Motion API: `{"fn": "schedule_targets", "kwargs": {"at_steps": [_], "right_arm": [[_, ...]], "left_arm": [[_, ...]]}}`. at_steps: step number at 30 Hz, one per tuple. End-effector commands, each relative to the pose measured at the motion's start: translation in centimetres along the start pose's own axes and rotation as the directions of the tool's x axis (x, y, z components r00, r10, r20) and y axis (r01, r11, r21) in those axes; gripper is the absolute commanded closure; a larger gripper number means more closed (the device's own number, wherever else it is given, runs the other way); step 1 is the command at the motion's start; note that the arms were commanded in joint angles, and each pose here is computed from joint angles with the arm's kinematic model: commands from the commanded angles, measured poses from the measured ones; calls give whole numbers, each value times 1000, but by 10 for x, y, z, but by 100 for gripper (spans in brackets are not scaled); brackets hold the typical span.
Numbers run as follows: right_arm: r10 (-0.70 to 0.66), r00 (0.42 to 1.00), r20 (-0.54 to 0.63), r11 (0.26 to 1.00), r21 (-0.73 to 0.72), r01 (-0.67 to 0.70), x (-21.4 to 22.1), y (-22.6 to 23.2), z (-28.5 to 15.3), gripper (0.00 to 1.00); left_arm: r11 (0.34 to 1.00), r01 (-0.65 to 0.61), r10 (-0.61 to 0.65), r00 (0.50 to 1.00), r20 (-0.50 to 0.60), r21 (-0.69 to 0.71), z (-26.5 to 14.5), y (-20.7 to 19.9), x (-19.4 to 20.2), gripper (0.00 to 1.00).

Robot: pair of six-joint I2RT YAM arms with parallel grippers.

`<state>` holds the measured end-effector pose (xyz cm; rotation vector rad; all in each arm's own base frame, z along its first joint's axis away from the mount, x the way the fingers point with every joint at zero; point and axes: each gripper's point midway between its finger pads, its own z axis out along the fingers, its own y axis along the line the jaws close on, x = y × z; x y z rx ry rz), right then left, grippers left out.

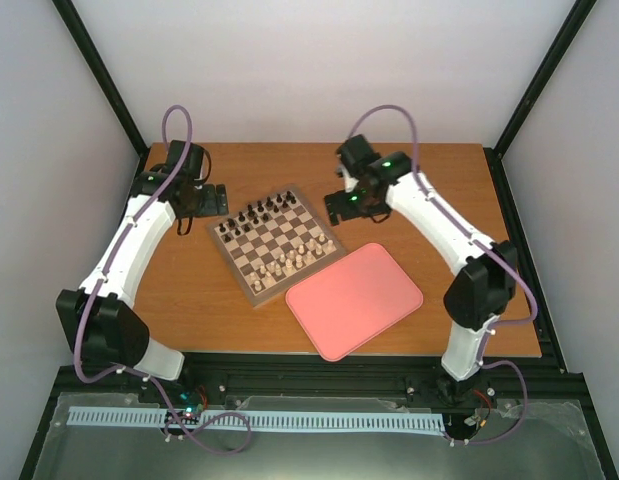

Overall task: Set up the chess pieces on the board
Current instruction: Reset both arms

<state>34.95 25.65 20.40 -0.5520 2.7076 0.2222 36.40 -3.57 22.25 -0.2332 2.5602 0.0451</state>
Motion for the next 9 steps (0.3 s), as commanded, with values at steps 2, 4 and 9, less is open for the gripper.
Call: {"fn": "schedule_targets", "kwargs": {"at_steps": [2,4,9], "right_arm": [[169,978,122,985,2,-171,-19,-59,-20,0],[184,973,138,981,35,-190,-19,-72,-23,0],[182,975,129,978,78,-192,-13,-81,-19,0]], "left_arm": [[999,-30,30,999,-10,-18,-7,1,-7,0],[999,-35,35,999,-12,-17,-8,1,-5,0],[999,-36,36,999,-3,13,-11,-3,-4,0]]}}
